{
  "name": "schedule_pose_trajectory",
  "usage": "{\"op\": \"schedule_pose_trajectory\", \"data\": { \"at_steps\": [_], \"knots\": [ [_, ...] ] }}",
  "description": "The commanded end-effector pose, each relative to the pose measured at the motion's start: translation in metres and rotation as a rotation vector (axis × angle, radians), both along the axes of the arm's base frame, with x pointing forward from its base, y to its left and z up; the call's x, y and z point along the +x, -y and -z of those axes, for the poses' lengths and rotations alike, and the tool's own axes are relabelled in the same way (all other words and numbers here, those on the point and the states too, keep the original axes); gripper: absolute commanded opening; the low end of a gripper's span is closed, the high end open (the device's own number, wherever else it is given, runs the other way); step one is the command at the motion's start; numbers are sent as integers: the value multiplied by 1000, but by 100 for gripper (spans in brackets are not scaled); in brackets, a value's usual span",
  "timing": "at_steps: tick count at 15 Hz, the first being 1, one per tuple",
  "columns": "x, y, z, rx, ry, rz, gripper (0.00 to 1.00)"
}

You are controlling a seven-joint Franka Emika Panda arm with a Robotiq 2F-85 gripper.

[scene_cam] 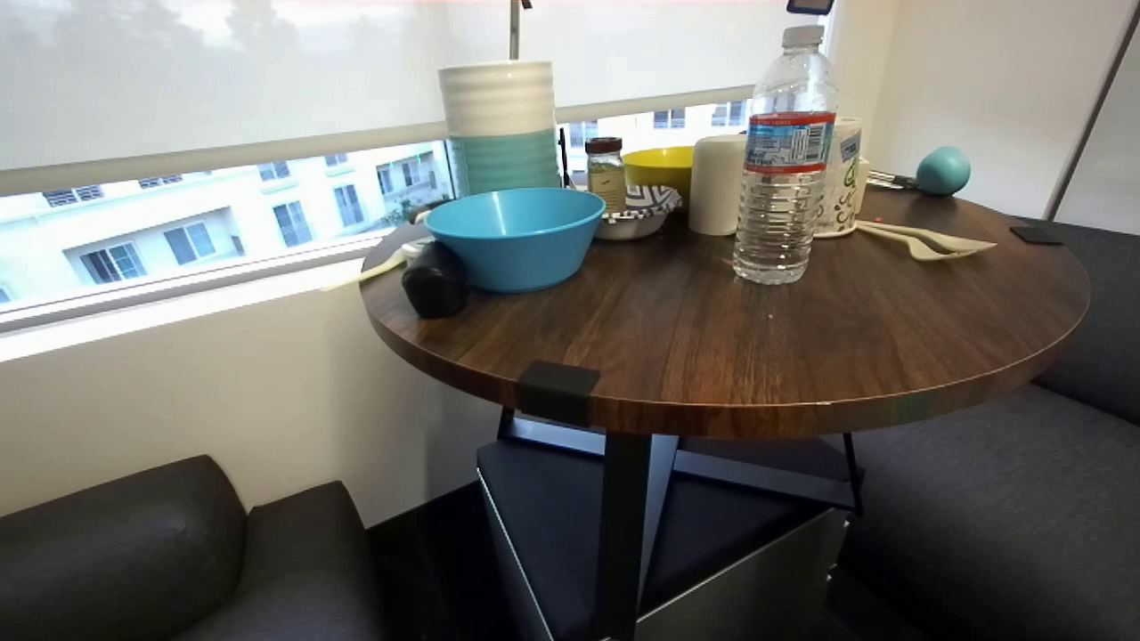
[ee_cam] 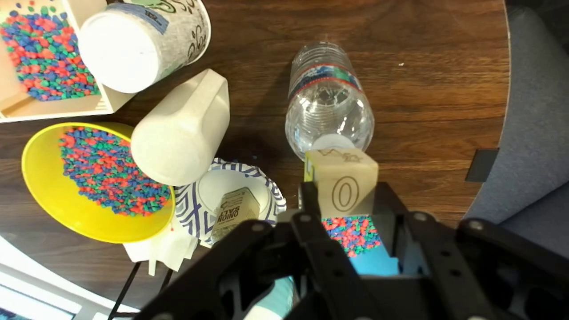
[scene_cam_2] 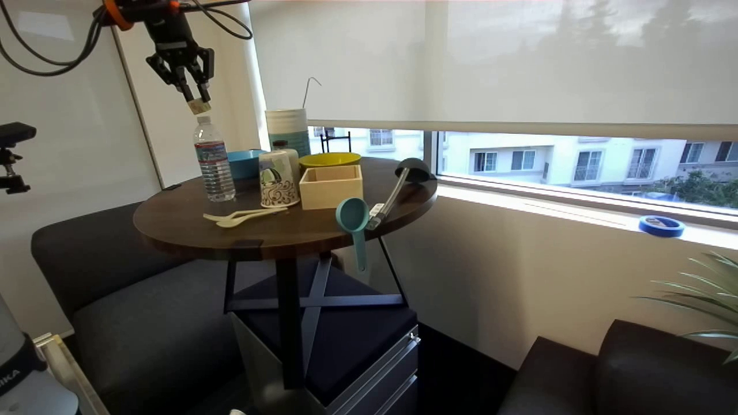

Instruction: Put the block on the bottle

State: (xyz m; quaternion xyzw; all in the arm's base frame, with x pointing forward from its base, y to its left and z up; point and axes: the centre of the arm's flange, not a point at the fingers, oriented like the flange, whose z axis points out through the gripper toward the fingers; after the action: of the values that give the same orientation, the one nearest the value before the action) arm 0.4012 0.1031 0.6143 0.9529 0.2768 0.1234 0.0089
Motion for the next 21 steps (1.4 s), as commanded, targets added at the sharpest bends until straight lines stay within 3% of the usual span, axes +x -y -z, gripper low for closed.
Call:
{"op": "schedule_pose_trajectory", "data": {
  "at_steps": [1, 21],
  "knots": [
    [7, 0, -7, -6, -38, -21, 10],
    [15, -1, -3, 7, -46, -20, 10]
  ]
}}
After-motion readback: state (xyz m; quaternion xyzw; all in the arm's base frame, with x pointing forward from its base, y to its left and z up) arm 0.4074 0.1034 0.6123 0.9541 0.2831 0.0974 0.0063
